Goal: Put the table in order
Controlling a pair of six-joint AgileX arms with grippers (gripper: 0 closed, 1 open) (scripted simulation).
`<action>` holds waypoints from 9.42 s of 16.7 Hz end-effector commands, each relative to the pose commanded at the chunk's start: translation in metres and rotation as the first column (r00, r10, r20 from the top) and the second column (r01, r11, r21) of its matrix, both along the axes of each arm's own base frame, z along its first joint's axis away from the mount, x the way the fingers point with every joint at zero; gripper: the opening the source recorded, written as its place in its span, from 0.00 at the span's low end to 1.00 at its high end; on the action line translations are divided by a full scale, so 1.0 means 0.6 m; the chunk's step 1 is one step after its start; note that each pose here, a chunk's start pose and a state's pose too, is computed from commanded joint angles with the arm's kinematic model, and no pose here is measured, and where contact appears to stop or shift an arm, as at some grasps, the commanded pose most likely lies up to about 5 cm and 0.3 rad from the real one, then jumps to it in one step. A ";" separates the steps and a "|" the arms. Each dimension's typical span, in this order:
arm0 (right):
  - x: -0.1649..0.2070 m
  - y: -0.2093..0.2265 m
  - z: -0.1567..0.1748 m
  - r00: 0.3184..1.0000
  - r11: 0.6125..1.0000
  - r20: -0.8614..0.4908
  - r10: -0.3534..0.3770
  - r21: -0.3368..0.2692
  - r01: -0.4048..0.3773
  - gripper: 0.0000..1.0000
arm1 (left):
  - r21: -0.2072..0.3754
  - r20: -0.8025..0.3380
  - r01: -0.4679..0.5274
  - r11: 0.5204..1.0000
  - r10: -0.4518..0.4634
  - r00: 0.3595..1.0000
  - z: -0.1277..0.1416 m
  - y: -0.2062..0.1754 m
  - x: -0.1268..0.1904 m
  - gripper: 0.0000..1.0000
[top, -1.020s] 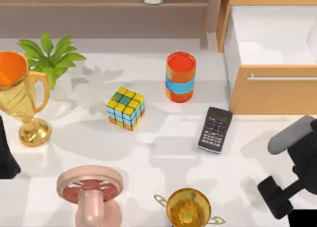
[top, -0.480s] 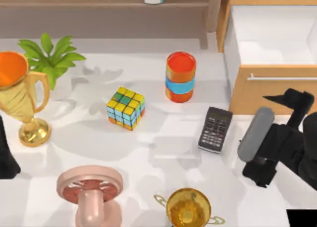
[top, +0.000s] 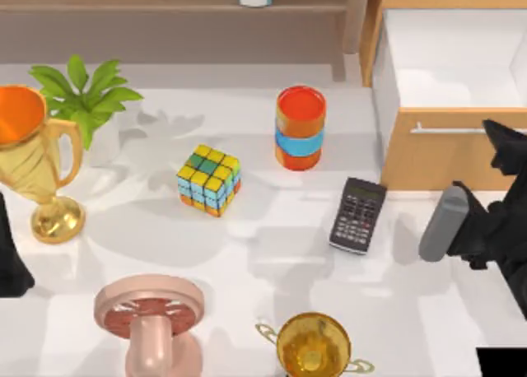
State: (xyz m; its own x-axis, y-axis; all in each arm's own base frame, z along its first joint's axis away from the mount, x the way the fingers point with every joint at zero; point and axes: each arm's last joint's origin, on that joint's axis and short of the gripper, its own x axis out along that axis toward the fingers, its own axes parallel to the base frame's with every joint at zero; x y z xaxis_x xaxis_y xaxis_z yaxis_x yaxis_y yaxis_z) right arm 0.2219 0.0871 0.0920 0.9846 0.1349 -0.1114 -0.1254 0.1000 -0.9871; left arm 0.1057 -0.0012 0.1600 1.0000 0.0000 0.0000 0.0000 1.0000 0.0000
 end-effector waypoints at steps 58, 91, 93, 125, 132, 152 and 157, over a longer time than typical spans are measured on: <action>0.155 -0.026 -0.006 0.985 0.985 0.117 -0.130 -0.098 0.142 0.00 | 0.000 0.000 0.000 1.000 0.000 1.000 0.000 0.000 0.000 1.00; 0.362 -0.026 -0.006 0.985 0.986 0.115 -0.128 -0.096 0.140 0.30 | 0.000 0.000 0.000 1.000 0.000 1.000 0.000 0.000 0.000 1.00; 0.362 -0.026 -0.006 0.985 0.986 0.115 -0.128 -0.096 0.140 0.45 | 0.000 0.000 0.000 1.000 0.000 1.000 0.000 0.000 0.000 1.00; 0.281 -0.024 -0.029 0.990 0.986 0.061 -0.125 -0.105 0.131 1.00 | 0.000 0.000 0.000 1.000 0.000 1.000 0.000 0.000 0.000 1.00; 0.283 0.019 0.009 0.981 0.990 0.134 -0.139 0.004 0.140 1.00 | 0.000 0.000 0.000 1.000 0.000 1.000 0.000 0.000 0.000 1.00; 0.315 0.421 0.184 0.987 0.164 -0.095 -0.127 0.980 0.115 1.00 | 0.000 0.000 0.000 1.000 0.000 1.000 0.000 0.000 0.000 1.00; 0.324 0.429 0.188 0.985 0.112 -0.109 -0.134 0.986 0.125 1.00 | 0.000 0.000 0.000 1.000 0.000 1.000 0.000 0.000 0.000 1.00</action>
